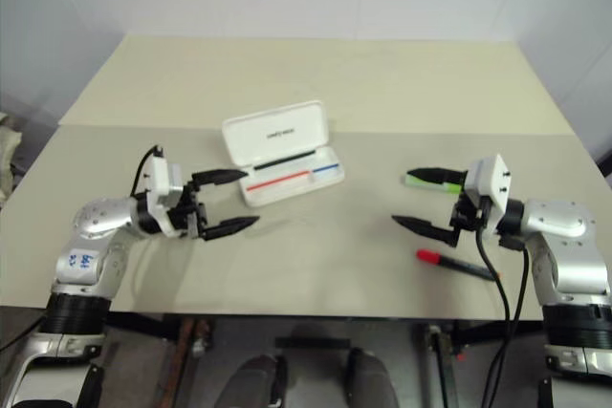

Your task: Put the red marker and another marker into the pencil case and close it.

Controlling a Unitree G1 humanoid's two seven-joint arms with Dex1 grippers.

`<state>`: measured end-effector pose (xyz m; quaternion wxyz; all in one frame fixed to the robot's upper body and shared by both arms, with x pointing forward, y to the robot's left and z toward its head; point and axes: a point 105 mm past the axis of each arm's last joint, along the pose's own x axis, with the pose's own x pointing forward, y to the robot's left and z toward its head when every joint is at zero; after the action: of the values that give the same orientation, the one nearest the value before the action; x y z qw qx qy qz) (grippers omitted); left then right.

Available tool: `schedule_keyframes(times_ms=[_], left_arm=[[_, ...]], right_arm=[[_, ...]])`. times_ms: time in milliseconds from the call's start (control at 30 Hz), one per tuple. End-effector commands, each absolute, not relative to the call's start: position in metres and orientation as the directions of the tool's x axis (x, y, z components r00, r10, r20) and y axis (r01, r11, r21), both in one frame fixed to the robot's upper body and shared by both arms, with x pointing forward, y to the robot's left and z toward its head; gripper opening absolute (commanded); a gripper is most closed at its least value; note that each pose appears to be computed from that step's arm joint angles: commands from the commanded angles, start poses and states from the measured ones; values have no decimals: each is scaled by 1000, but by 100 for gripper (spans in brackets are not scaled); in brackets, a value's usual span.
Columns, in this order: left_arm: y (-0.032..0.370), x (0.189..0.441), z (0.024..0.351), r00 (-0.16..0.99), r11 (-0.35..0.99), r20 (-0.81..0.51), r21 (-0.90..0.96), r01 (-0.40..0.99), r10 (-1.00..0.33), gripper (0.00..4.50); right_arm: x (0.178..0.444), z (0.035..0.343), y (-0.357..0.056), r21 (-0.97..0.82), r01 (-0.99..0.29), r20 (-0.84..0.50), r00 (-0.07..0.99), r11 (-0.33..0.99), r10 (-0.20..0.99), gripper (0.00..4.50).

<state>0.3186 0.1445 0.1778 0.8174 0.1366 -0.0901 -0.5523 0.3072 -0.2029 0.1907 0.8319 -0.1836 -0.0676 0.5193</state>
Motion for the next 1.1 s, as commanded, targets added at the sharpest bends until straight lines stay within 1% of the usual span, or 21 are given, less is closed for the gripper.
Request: schedule_keyframes(times_ms=[33, 367, 467, 600, 767, 900, 1100], left_arm=[[145, 319, 184, 379, 354, -1, 357, 865, -925, 445], [150, 325, 182, 397, 363, -19, 366, 857, -917, 445], [152, 327, 180, 402, 365, -31, 359, 859, -915, 384], [158, 330, 174, 422, 369, -77, 361, 857, -903, 245], [159, 336, 168, 428, 365, -124, 350, 863, -895, 245], [155, 348, 161, 445, 370, -173, 342, 864, -879, 245], [152, 357, 154, 433, 350, -240, 319, 881, -869, 245]], right_arm=[[306, 207, -205, -419, -813, -38, 460, 404, 887, 450], [304, 204, -193, -411, -819, -9, 443, 400, 897, 450], [305, 203, -188, -413, -818, 2, 438, 399, 899, 450], [304, 201, -179, -412, -819, 26, 428, 400, 903, 450], [299, 202, -165, -415, -832, 38, 389, 369, 920, 450], [292, 202, -155, -421, -837, 49, 363, 348, 931, 450], [289, 206, -141, -443, -822, 96, 353, 358, 931, 450]])
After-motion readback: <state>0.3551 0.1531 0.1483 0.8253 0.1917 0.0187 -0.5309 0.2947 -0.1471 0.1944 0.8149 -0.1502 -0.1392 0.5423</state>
